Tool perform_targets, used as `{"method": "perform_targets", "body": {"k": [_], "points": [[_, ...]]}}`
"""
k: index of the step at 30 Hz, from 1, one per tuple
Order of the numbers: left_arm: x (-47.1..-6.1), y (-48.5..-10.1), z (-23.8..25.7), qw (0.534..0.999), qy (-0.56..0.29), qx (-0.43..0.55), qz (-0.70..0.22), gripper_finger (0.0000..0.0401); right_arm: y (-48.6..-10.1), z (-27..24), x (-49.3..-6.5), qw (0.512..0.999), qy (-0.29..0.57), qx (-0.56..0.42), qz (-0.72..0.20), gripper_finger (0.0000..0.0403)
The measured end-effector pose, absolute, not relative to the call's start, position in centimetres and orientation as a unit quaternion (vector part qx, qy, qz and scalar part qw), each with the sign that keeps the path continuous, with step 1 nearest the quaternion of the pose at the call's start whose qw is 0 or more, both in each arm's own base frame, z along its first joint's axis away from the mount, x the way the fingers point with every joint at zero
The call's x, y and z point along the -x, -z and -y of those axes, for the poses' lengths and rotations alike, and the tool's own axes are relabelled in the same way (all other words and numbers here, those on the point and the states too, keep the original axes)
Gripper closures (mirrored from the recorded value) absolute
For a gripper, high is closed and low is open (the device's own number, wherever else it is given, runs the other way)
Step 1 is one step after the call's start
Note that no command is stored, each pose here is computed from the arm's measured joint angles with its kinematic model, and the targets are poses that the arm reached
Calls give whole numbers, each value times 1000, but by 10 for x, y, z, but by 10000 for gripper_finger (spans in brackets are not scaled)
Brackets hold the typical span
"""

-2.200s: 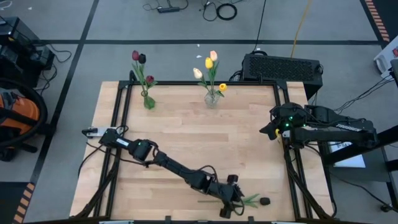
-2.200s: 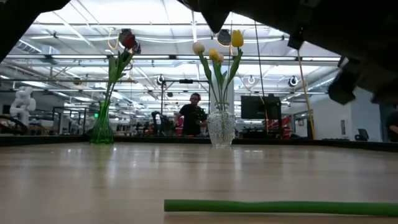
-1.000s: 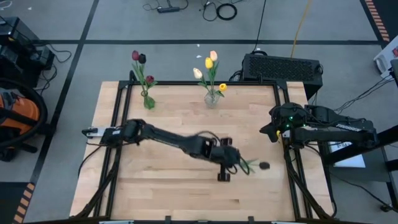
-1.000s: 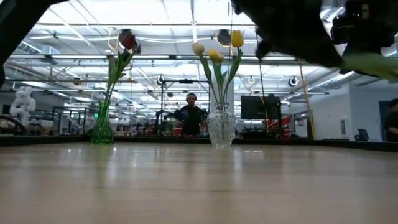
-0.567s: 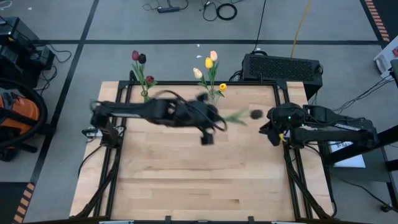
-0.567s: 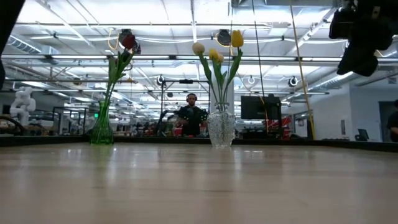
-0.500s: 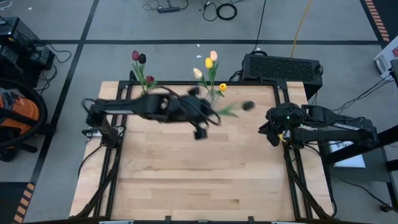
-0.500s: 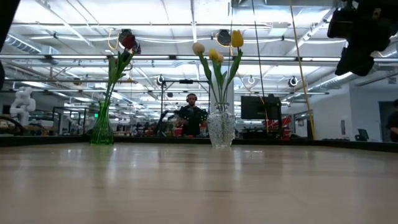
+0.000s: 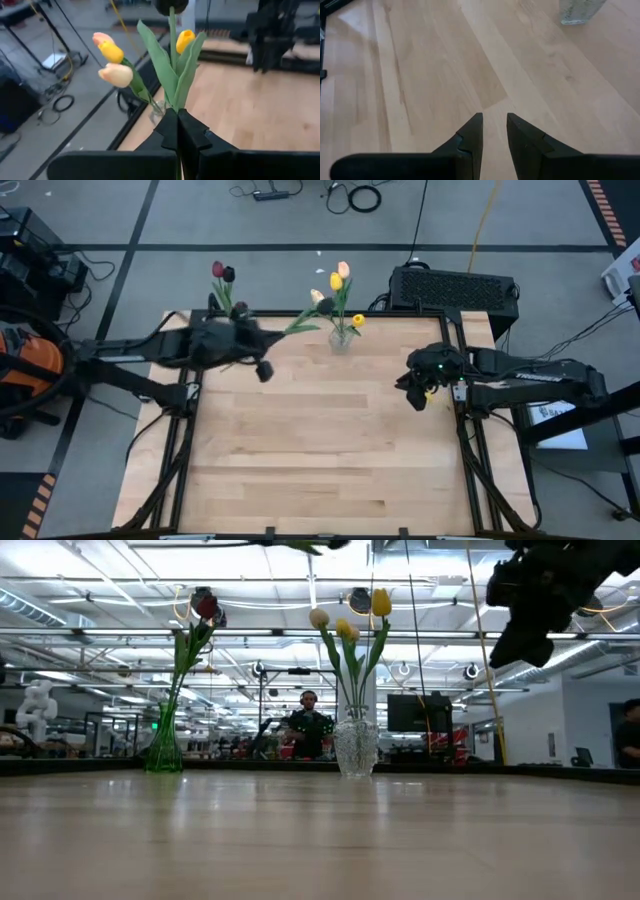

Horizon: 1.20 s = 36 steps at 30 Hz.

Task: Sort flowers into vase by color
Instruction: Put the black tulip into the green vase

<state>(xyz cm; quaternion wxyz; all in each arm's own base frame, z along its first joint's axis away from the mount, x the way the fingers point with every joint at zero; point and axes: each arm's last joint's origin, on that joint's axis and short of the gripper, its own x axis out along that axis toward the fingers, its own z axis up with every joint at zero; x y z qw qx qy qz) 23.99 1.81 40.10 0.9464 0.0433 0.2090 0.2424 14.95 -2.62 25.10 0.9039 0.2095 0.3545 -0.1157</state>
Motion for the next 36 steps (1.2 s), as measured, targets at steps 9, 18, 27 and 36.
{"method": "perform_targets", "body": {"k": [9, 18, 27, 36], "points": [[-167, -341, -17, 967, -254, -29, 18, 401, -239, 32, -178, 901, 117, -211, -359, 323], [-107, -310, -18, 927, -321, -134, 141, 401, -228, 37, -205, 908, 116, -210, -344, 323], [-70, -286, -25, 858, -429, -176, 220, 401, -211, 40, -219, 893, 124, -224, -369, 323], [-64, -246, -33, 825, -450, -166, 300, 401, -205, 41, -227, 892, 126, -228, -370, 323]]}}
